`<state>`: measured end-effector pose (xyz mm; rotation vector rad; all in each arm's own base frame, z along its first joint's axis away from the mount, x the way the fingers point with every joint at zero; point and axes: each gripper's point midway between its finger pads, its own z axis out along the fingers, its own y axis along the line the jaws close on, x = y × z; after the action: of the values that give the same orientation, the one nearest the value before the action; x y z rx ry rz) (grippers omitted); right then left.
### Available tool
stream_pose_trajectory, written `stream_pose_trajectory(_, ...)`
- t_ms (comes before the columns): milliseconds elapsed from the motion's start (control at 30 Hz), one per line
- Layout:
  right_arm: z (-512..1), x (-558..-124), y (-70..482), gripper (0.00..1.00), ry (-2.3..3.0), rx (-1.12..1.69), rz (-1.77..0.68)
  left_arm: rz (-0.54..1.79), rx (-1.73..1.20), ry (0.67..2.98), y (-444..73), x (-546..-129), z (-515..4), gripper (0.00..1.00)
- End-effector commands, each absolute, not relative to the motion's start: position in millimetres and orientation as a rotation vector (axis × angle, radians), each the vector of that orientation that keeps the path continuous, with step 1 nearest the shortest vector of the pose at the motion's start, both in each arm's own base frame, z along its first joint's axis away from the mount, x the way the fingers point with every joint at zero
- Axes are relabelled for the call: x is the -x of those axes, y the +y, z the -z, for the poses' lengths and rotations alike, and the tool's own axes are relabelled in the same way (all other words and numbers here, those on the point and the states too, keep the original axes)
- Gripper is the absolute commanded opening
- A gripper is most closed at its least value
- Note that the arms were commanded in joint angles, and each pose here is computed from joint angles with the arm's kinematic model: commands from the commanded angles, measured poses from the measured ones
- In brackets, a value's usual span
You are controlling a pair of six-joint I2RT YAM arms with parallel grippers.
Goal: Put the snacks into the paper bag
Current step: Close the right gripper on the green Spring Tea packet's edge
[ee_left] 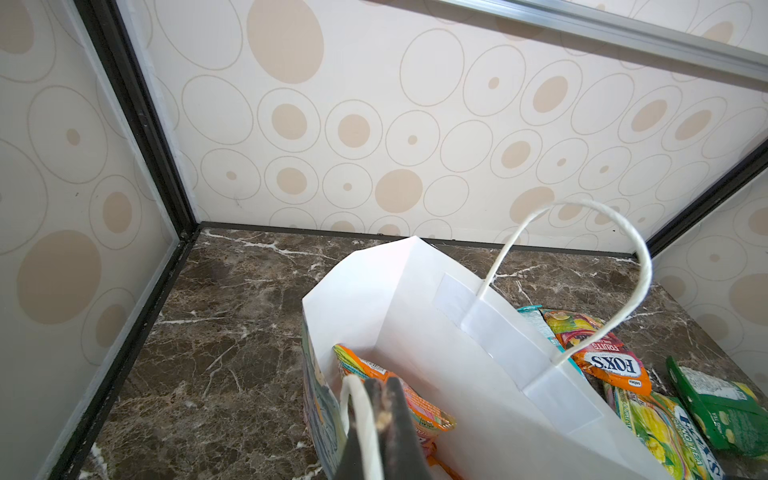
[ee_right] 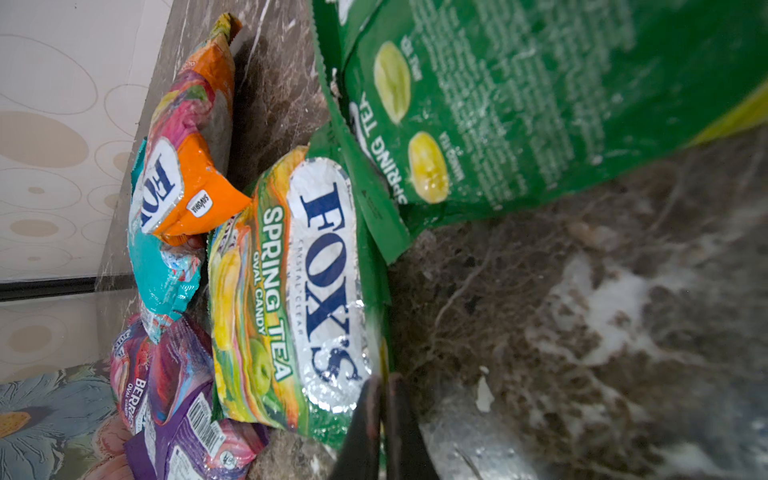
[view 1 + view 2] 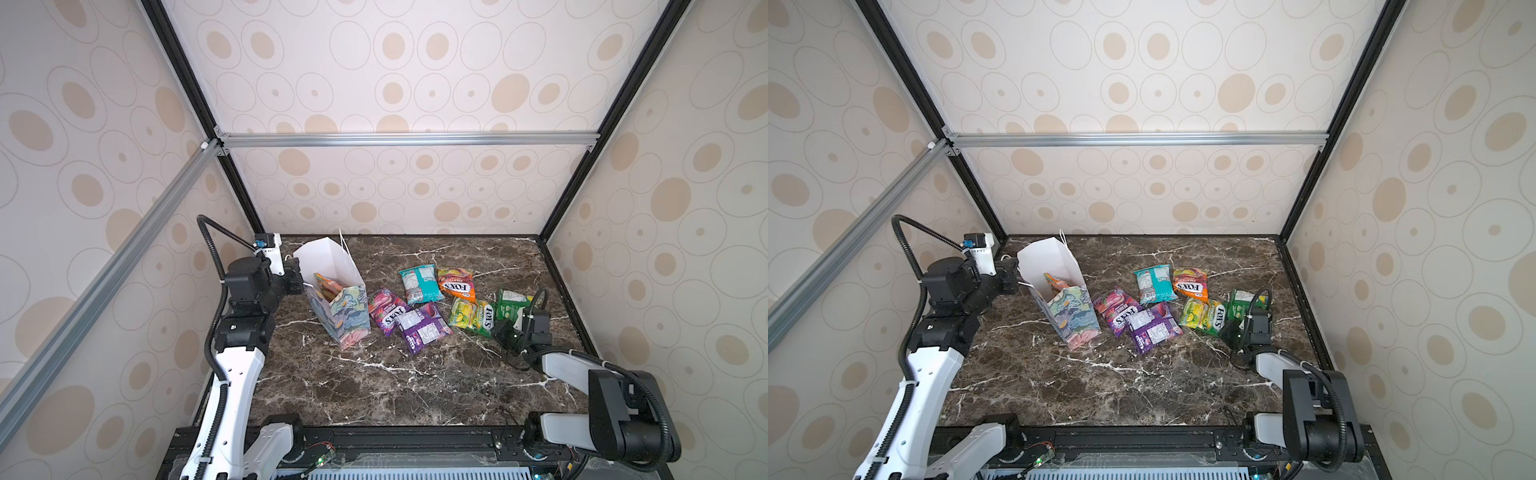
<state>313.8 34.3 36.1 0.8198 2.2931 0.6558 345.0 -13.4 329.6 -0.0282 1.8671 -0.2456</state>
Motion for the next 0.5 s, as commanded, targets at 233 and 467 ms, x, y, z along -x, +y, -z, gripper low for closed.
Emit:
stream_pose_trajectory(233, -47, -310, 32, 0.0, 2.275, -0.786, -0.643, 0.231, 0.027, 1.852, -10, -344, -335, 0.0)
stream_pose_trajectory(467, -51, -305, 26, 0.04, 2.293, -0.791, -0.583, 0.234, 0.026, 1.853, -11, -344, -335, 0.0)
